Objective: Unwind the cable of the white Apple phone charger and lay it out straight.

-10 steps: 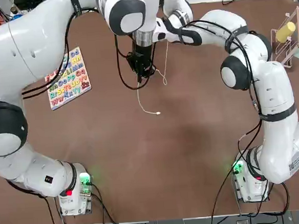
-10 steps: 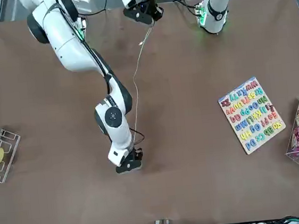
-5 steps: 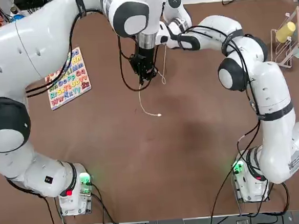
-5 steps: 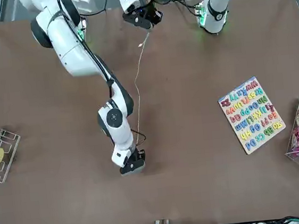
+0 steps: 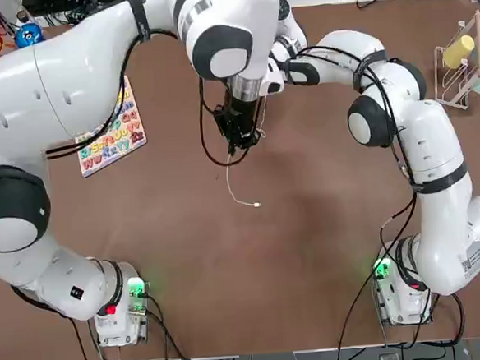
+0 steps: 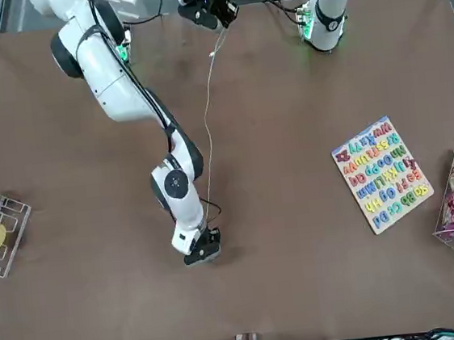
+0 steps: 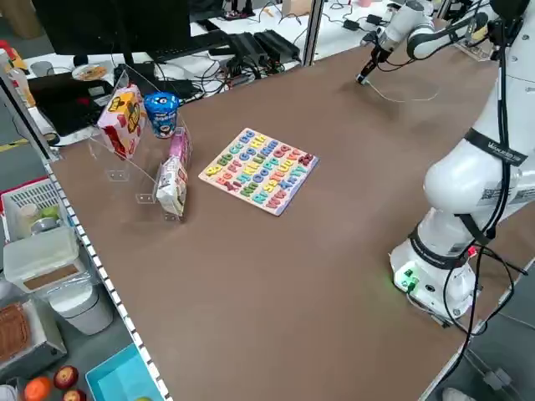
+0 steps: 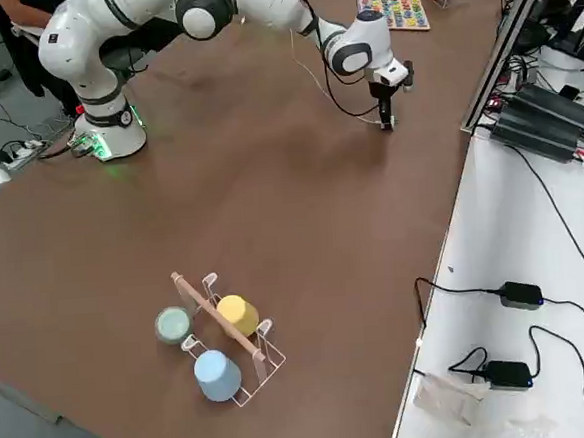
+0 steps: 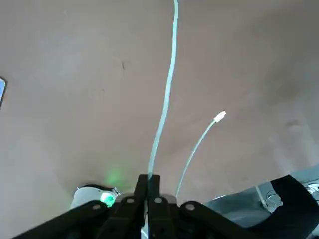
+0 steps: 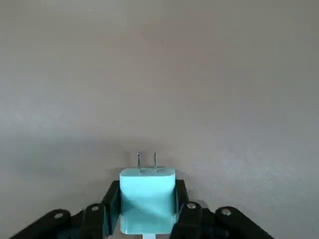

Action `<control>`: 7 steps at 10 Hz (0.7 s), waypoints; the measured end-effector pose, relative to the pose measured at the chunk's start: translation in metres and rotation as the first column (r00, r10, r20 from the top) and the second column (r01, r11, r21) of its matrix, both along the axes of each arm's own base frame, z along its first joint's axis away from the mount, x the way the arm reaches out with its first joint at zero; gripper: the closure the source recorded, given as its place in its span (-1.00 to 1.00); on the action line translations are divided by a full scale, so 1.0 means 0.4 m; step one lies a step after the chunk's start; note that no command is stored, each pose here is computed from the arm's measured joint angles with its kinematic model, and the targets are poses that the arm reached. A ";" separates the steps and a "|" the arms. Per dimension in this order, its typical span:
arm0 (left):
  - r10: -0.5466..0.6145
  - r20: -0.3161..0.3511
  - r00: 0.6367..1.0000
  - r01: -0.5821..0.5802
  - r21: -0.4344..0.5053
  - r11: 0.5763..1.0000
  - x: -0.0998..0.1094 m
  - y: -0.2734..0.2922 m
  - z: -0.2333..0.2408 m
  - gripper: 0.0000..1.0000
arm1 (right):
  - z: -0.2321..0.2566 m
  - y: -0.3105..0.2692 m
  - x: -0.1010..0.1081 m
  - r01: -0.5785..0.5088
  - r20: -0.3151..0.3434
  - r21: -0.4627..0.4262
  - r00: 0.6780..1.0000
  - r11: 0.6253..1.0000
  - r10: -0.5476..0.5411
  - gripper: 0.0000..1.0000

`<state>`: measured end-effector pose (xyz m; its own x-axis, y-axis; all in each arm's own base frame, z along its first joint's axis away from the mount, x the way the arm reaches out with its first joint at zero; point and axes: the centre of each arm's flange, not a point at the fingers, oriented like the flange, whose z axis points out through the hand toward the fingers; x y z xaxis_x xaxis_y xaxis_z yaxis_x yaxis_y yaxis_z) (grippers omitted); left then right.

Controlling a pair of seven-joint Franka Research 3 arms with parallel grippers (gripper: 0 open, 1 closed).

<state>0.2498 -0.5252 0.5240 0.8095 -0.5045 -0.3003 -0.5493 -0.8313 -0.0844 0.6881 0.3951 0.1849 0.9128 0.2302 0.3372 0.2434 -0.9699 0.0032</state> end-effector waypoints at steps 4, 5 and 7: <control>0.019 -0.037 0.999 -0.019 0.020 1.000 0.001 -0.010 -0.039 0.93 | -0.011 -0.001 -0.002 0.003 -0.005 -0.001 1.000 1.000 -0.003 -0.38; 0.019 -0.038 0.999 -0.018 0.020 1.000 -0.001 -0.012 -0.040 0.93 | -0.013 -0.001 -0.002 0.006 -0.007 -0.001 1.000 1.000 -0.006 -0.65; 0.015 -0.037 0.999 -0.014 0.022 1.000 -0.016 -0.019 -0.041 0.93 | -0.009 -0.002 0.001 0.022 -0.004 0.006 1.000 1.000 -0.022 -0.87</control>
<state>0.2436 -0.5327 0.5077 0.8050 -0.4855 -0.3410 -0.5400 -0.8376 -0.0823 0.6885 0.3944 0.1813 0.9192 0.2076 0.3347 0.2217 -0.9751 -0.0040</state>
